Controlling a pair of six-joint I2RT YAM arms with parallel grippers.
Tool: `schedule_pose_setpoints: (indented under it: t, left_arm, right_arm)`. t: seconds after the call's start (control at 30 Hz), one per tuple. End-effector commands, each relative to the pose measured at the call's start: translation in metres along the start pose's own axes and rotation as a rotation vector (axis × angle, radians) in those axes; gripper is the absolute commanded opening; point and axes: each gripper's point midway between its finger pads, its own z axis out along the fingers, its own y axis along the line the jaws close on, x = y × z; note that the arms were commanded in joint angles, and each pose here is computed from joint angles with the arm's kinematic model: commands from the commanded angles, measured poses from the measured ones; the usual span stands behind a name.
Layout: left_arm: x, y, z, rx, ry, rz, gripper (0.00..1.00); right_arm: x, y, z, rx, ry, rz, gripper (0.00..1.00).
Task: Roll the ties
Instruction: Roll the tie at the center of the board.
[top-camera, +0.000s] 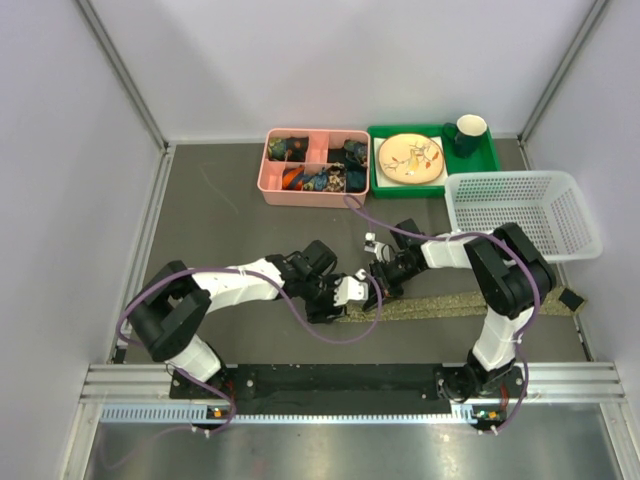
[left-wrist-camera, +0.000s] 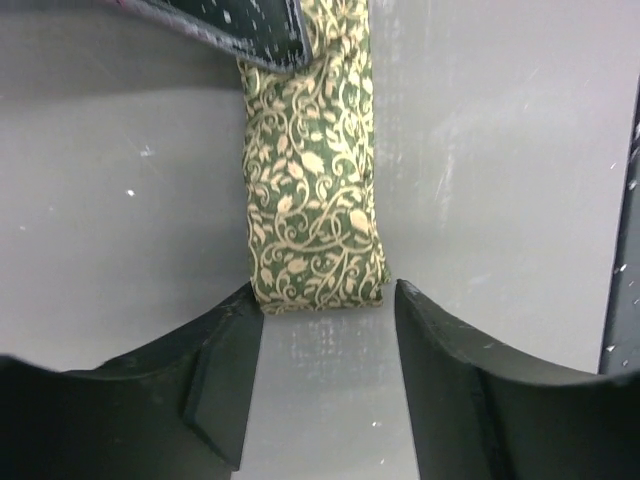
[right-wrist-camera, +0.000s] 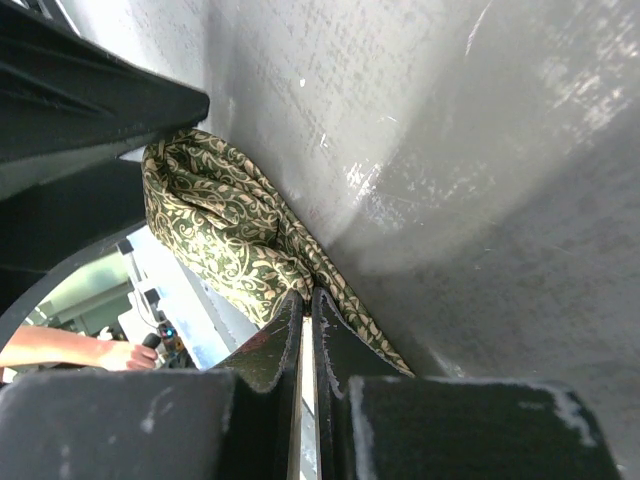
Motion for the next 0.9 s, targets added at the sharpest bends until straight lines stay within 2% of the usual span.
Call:
schedule_pose_setpoints:
  t: [0.0,0.23,0.43,0.57,0.7,0.87]
  left_arm:
    - [-0.032,0.004,-0.004,-0.001,-0.117,-0.010,0.57]
    - [-0.060,0.008,-0.006,0.021,-0.180,-0.042,0.42]
    - [-0.086,0.018,0.003,0.019,-0.224,-0.083,0.40]
    - [-0.098,0.013,0.015,0.033,-0.234,-0.059,0.40]
    - [-0.094,0.010,0.030,0.023,-0.205,-0.041,0.41]
    - [-0.063,0.011,0.050,-0.013,-0.073,-0.035,0.43]
  right_arm:
    - [-0.011,-0.017,0.003,0.082,-0.036,-0.077,0.00]
    - [-0.010,-0.019,0.003,0.089,-0.034,-0.074,0.00]
    - [-0.010,-0.019,0.004,0.094,-0.035,-0.068,0.00]
    - [-0.011,-0.019,0.004,0.094,-0.041,-0.064,0.00]
    - [-0.011,-0.019,0.005,0.095,-0.042,-0.061,0.00]
    - [-0.010,-0.014,0.004,0.075,-0.043,-0.056,0.00]
